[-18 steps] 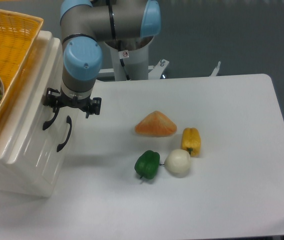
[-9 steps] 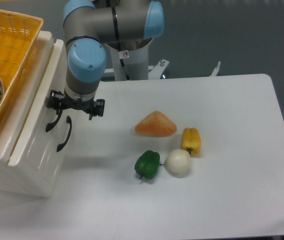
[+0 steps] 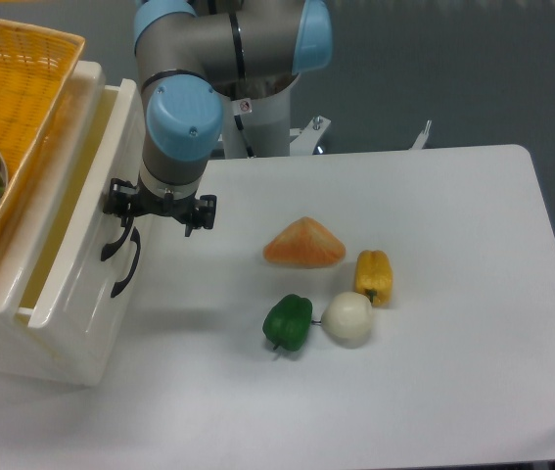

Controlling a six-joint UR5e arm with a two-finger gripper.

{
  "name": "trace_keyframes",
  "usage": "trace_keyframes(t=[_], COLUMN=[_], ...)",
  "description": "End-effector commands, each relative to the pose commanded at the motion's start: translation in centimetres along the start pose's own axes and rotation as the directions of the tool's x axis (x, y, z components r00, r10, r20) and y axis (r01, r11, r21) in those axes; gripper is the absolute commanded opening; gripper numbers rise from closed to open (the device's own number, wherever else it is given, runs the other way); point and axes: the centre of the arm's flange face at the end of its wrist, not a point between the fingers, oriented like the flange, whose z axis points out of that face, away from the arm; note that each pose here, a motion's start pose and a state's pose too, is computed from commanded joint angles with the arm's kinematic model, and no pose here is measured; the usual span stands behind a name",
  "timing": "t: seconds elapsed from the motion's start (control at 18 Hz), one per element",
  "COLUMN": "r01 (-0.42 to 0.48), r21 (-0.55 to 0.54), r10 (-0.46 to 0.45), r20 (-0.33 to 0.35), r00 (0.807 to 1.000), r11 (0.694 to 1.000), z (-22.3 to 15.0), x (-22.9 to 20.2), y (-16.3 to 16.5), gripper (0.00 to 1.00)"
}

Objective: Slide the top white drawer open
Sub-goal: 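Pull the handle outward to slide the upper drawer open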

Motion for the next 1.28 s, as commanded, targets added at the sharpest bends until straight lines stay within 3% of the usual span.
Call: trace_keyframes(t=[1.28], r01=[-0.015], r21=[0.012], r10=[0.015], r20=[0.029], r00=[0.999], r11=[1.000], z=[-1.8], x=[-6.6], y=[0.4], gripper=[1.00])
